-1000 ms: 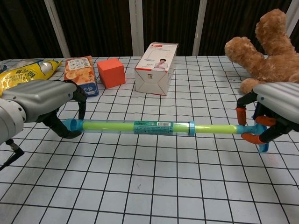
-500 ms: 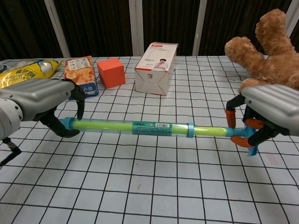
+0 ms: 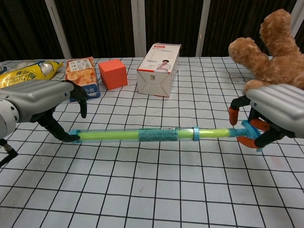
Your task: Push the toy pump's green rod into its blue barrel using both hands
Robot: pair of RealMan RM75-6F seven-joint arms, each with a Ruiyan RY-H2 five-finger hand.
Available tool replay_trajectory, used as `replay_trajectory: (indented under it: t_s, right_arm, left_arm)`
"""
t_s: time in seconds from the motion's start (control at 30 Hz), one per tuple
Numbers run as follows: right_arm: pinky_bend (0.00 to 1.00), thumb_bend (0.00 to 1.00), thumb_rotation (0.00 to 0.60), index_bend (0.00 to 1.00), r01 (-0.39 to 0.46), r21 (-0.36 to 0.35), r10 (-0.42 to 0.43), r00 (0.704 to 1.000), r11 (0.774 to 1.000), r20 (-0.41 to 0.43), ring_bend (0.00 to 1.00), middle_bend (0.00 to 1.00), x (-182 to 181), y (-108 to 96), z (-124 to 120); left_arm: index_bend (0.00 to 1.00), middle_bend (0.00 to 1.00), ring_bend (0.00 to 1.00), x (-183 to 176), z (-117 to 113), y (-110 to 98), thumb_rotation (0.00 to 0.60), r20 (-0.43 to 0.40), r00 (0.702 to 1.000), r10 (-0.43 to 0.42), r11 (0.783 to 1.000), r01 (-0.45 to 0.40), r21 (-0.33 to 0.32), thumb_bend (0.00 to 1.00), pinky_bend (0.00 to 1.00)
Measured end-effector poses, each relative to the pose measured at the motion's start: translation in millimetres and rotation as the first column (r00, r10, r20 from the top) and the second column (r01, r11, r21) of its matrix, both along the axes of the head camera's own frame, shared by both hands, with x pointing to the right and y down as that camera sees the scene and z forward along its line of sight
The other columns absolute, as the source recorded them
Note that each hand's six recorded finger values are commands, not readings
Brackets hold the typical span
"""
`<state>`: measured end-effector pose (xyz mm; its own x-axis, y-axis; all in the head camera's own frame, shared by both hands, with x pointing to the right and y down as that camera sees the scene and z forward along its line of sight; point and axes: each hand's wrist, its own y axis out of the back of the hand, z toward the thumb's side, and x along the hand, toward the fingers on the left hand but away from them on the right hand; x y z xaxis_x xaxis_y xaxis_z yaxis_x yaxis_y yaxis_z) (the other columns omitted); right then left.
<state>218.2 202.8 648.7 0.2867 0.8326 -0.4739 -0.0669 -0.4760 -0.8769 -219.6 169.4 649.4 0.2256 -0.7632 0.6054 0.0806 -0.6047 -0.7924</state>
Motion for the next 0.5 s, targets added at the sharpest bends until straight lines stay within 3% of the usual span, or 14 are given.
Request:
replay_trajectory:
  t_s: [0.13,0.33,0.4,0.5]
  right_arm:
    - [0.54,0.36,0.6,0.14,0.021,0.012,-0.02,0.998,1.0,-0.065,0.69,0.65,9.5,1.6,0.5]
    - [0.54,0.36,0.6,0.12,-0.006,-0.014,0.004,0.992,1.0,-0.125,0.65,0.59,25.6,2.9,0.1]
    - [0.5,0.36,0.6,0.11,-0.011,-0.012,0.01,0.991,1.0,-0.133,0.58,0.53,30.6,2.1,-2.8]
    - [0.36,0.36,0.6,0.02,-0.016,0.002,0.016,0.99,1.0,-0.14,0.4,0.37,38.6,0.2,-8.3]
  left_arm:
    - [0.25,0.09,0.0,-6.2,-1.0,-2.1,0.6,-0.005,1.0,-0.012,1.0,0.012,-0.001,0.24,0.0]
    - [0.25,0.09,0.0,-15.9,-4.3,-1.5,0.6,-0.009,1.0,-0.018,1.0,0.018,-0.004,0.24,0.0]
    - [0.25,0.09,0.0,-18.8,-7.0,-1.1,0.6,-0.017,1.0,-0.021,1.0,0.021,-0.003,0.24,0.0]
    - [0.22,0.08,0.0,-24.4,-12.4,-0.8,0.6,-0.027,0.999,-0.025,1.0,0.025,0.006,0.24,0.0]
